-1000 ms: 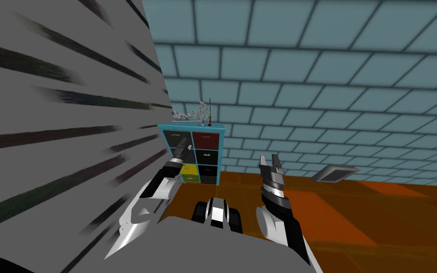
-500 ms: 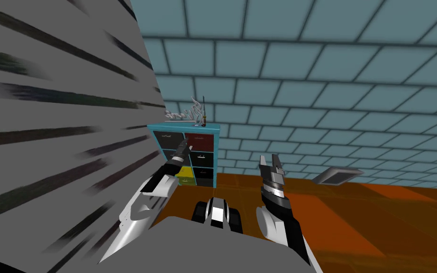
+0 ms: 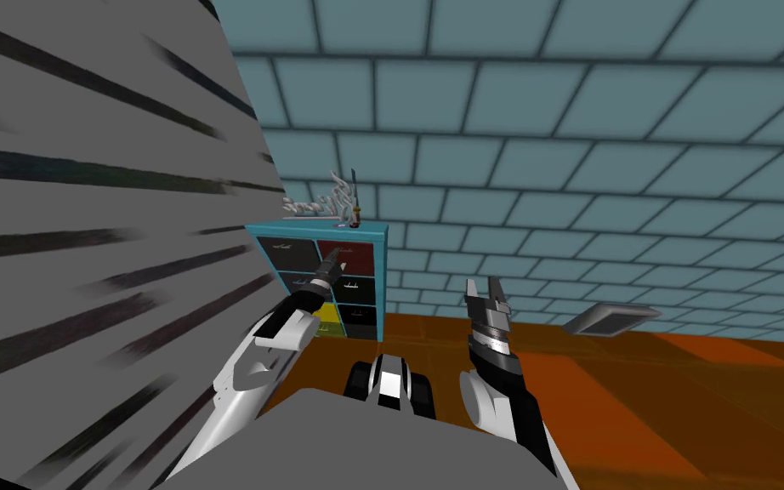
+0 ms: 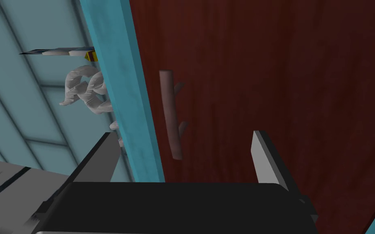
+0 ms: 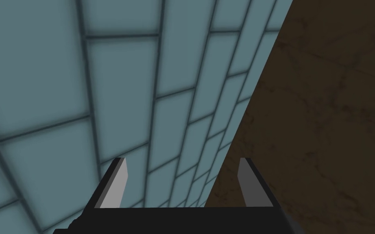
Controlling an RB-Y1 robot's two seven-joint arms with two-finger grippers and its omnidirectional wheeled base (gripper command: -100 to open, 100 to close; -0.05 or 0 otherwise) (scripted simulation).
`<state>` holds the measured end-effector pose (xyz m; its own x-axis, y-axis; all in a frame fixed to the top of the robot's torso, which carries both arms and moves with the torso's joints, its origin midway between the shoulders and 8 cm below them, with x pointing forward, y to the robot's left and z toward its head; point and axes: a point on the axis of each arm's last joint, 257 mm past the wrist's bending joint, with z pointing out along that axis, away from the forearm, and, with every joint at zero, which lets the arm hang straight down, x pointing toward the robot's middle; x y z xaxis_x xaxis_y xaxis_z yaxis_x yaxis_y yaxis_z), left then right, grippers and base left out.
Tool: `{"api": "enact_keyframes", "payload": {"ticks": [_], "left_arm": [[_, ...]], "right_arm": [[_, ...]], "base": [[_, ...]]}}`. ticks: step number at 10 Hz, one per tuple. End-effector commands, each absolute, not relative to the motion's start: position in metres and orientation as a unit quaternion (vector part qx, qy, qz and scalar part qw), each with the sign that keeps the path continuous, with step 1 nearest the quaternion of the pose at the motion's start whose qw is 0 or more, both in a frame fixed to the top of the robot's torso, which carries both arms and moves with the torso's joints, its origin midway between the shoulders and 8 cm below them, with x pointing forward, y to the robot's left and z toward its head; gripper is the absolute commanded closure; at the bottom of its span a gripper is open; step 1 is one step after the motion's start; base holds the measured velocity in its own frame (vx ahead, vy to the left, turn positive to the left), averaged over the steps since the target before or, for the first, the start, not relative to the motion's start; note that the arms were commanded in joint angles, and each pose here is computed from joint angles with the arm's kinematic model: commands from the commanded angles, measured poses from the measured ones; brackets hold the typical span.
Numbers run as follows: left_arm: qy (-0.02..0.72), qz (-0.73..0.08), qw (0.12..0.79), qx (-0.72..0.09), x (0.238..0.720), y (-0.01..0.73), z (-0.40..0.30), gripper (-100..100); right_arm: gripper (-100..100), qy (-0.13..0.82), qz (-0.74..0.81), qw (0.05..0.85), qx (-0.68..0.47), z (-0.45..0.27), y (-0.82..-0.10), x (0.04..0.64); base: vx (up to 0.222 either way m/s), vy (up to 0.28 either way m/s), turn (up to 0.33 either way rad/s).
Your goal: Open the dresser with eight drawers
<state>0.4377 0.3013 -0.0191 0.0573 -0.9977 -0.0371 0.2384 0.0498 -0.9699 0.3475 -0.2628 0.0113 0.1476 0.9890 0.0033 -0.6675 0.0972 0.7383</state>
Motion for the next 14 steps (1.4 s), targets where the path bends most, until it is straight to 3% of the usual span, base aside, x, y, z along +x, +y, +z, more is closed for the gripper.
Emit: {"api": "enact_keyframes", "payload": {"ticks": [1, 7, 8, 12, 13, 14], "left_arm": [[0.432, -0.527, 0.584, -0.441, 0.446, 0.309, -0.016, -100], [0.427, -0.520, 0.590, -0.446, 0.461, 0.321, -0.010, -100], [0.430, -0.523, 0.587, -0.443, 0.455, 0.316, -0.012, 100], [0.433, -0.528, 0.582, -0.441, 0.444, 0.306, -0.018, 100], [0.438, -0.524, 0.578, -0.446, 0.441, 0.307, -0.020, -100], [0.439, -0.523, 0.577, -0.447, 0.439, 0.307, -0.019, -100]], "right_arm": [[0, 0.262, 0.598, 0.693, 0.307, 0.011, -0.263, 0.347], [0, 0.262, 0.598, 0.693, 0.307, 0.011, -0.263, 0.347], [0, 0.262, 0.598, 0.693, 0.307, 0.011, -0.263, 0.347], [0, 0.262, 0.598, 0.693, 0.307, 0.011, -0.263, 0.347], [0, 0.262, 0.598, 0.693, 0.307, 0.011, -0.263, 0.347], [0, 0.262, 0.598, 0.693, 0.307, 0.011, -0.263, 0.347]], "base": [[-0.007, -0.014, -0.093], [-0.018, -0.005, -0.053], [0.012, 0.004, 0.105], [0.023, 0.008, 0.066], [0.023, -0.013, 0.006], [0.037, -0.021, 0.015]]}}
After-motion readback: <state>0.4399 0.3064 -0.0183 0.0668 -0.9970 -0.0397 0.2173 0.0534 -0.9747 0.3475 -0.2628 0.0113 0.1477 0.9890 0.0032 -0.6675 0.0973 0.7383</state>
